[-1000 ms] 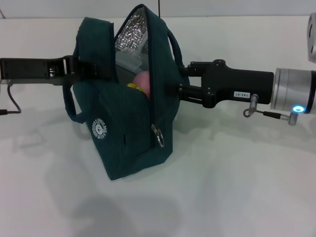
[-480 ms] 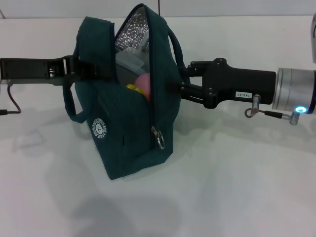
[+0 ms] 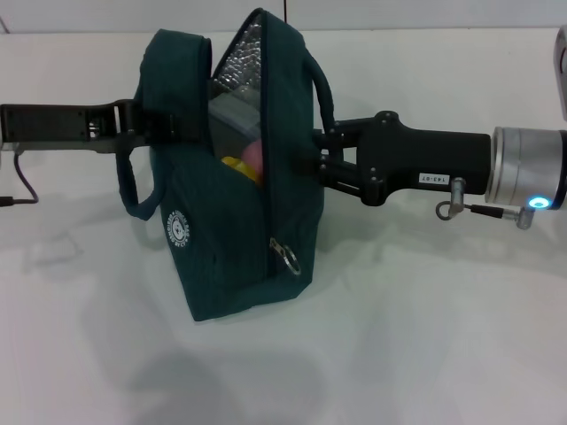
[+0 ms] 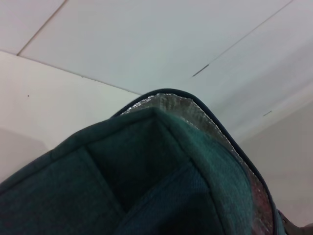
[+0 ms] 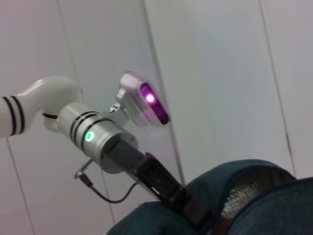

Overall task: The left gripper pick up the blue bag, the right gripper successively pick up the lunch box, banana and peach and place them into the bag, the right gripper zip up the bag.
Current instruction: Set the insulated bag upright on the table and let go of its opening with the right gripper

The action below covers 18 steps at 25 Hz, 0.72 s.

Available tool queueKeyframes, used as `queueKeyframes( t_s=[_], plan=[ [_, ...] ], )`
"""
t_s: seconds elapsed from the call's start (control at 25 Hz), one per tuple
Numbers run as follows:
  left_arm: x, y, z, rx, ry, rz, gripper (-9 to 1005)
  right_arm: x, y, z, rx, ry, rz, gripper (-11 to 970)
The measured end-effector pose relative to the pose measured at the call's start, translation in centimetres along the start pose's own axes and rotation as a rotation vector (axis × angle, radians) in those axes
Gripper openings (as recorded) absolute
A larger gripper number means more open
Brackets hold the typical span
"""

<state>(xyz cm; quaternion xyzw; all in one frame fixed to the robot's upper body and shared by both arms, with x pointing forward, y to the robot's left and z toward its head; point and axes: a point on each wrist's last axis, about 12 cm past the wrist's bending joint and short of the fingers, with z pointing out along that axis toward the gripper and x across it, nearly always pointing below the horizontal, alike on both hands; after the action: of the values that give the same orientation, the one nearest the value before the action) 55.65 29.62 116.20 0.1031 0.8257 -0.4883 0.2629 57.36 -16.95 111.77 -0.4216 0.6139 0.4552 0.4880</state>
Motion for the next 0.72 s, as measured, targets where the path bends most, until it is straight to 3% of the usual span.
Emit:
queueKeyframes(
  t_s=[0.28, 0.72],
  plan=[
    [-0.1, -0.1, 0.0, 0.006, -0.001, 0.004, 35, -0.4, 0.4, 0.1, -0.023, 0.002, -0.035, 228],
    [0.3, -0.9, 1.3, 0.054, 0.038, 0.028, 35, -0.2, 1.2, -1.8, -0.009, 0.071, -0.116, 183]
  ],
)
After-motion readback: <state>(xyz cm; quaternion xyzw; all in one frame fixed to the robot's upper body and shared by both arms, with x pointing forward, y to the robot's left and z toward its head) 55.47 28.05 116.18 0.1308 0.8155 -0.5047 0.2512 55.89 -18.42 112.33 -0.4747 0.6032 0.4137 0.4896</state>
